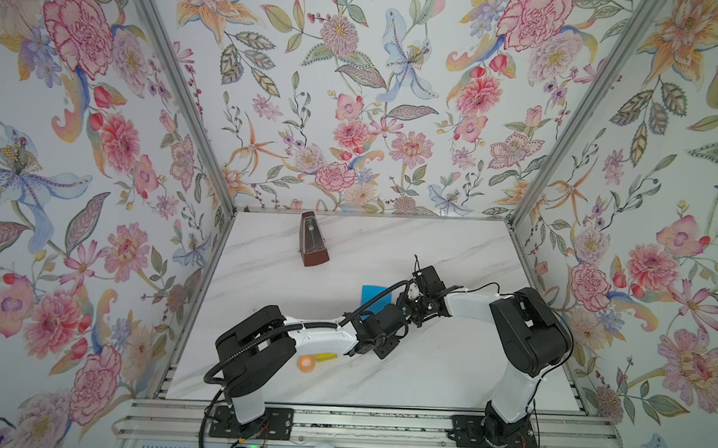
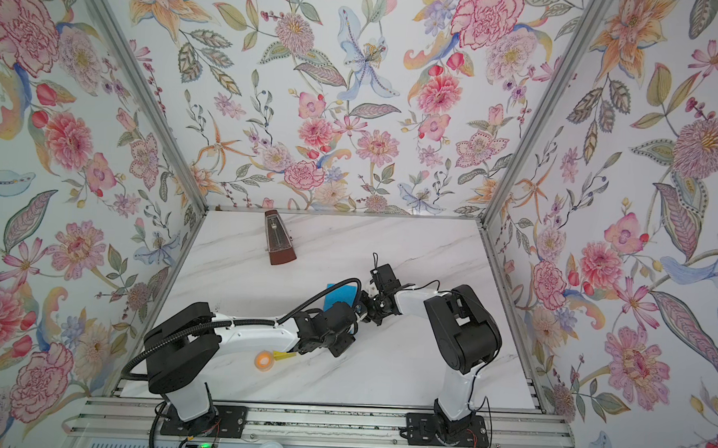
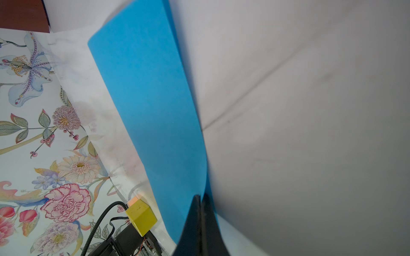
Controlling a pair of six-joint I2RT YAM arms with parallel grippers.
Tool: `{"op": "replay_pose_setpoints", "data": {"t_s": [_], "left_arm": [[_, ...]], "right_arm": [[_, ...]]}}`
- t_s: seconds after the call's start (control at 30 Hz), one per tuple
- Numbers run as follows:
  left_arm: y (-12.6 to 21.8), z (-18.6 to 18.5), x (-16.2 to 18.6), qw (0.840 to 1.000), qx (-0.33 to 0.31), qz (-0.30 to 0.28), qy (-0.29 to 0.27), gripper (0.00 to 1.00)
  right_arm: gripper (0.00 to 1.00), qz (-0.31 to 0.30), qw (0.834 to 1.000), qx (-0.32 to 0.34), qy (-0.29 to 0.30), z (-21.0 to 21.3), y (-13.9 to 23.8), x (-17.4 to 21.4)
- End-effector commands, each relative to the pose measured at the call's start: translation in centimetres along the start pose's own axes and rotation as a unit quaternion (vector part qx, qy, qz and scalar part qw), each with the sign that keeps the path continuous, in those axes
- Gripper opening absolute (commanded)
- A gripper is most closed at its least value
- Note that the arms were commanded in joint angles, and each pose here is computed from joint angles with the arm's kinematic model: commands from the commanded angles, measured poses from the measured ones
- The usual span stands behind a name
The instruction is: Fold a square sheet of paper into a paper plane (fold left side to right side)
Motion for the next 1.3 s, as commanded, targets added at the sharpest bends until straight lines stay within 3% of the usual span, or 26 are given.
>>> {"op": "replay_pose_setpoints", "data": {"t_s": [0.0, 0.43, 1.03, 1.1, 1.27], "left_arm": [[-0.2, -0.2, 0.3, 1.0, -0.014, -0.003, -0.021, 0.52], [1.4, 0.3, 0.2, 0.999, -0.026, -0.008, -0.027, 0.25], [1.7, 0.2, 0.1, 1.0, -0.017, -0.006, -0.025, 0.01], [1.6, 0.1, -0.1, 1.0, -0.008, -0.008, -0.016, 0.0], [1.6, -0.4, -1.1, 0.999, 0.038, -0.024, 0.025, 0.0]], "right_arm": [[0.01, 0.02, 0.997, 0.063, -0.037, -2.5, -0.9, 1.0], [0.01, 0.019, 0.997, 0.062, -0.035, -2.4, -0.8, 1.0], [0.03, 0.015, 0.998, 0.059, -0.021, -2.0, -0.5, 0.9], [0.07, 0.01, 0.998, 0.056, -0.006, -1.4, 0.1, 0.7], [0.31, -0.02, 0.998, 0.058, 0.031, -0.1, 3.8, 0.5]]}}
Point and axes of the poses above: each gripper's point midway between its finger pads, its own y axis back along the fingers, its own z axis along the line the jaws close on, x = y × z, the point moved 10 cm from there along y, back along the fingers, and after that the axes turned 2 degrees about y, right-handed, at the moved point
